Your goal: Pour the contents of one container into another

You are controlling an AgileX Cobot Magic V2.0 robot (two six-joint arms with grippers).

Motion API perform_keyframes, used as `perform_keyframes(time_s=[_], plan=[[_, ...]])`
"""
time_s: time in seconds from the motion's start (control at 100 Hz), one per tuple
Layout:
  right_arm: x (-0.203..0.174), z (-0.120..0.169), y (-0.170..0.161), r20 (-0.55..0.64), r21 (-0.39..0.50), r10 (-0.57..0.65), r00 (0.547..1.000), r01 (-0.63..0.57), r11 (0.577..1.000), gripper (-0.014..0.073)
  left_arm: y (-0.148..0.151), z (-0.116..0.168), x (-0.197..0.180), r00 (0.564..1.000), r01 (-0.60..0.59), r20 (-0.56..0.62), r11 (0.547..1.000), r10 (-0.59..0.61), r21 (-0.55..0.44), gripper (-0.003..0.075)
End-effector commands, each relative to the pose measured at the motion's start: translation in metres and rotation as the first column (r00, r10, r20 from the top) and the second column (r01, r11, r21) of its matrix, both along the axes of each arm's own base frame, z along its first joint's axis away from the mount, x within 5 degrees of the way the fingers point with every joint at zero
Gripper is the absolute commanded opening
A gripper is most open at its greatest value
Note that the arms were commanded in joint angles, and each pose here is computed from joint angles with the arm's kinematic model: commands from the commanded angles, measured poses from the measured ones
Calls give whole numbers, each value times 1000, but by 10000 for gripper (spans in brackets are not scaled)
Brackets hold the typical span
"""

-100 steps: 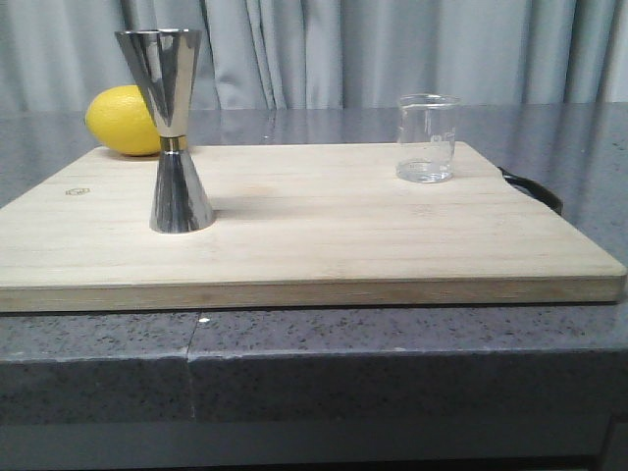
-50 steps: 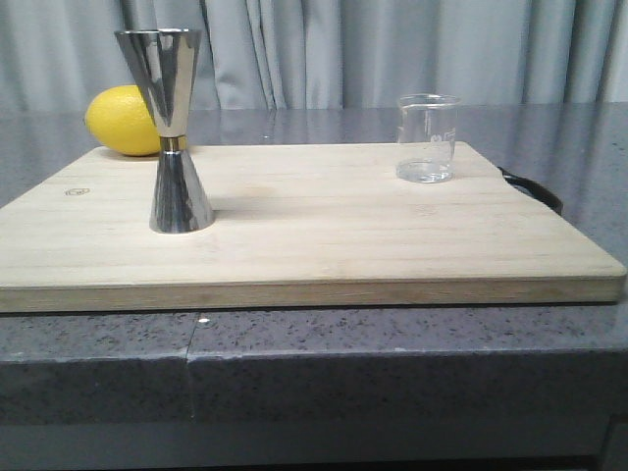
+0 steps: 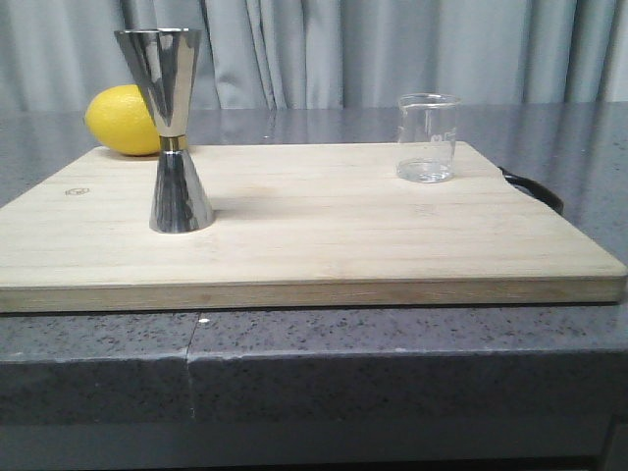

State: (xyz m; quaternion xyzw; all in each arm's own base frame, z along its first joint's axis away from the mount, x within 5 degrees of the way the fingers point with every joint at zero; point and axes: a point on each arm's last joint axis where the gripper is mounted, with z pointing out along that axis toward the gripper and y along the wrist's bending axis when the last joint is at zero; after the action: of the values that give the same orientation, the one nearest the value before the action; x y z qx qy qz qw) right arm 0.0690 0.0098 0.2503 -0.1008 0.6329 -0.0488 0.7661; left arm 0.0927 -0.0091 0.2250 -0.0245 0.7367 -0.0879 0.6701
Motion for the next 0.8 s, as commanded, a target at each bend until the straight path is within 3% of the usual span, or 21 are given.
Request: perform_keyframes(time_s=[0.0, 0.79], plan=[[-2, 14, 5, 82, 7, 56, 995, -57, 998, -75, 1, 19, 2, 991, -13, 133, 999, 17, -30, -19], [-3, 16, 7, 106, 3, 78, 991, -79, 997, -75, 1, 21, 2, 987, -14, 163, 1000, 17, -22, -19]])
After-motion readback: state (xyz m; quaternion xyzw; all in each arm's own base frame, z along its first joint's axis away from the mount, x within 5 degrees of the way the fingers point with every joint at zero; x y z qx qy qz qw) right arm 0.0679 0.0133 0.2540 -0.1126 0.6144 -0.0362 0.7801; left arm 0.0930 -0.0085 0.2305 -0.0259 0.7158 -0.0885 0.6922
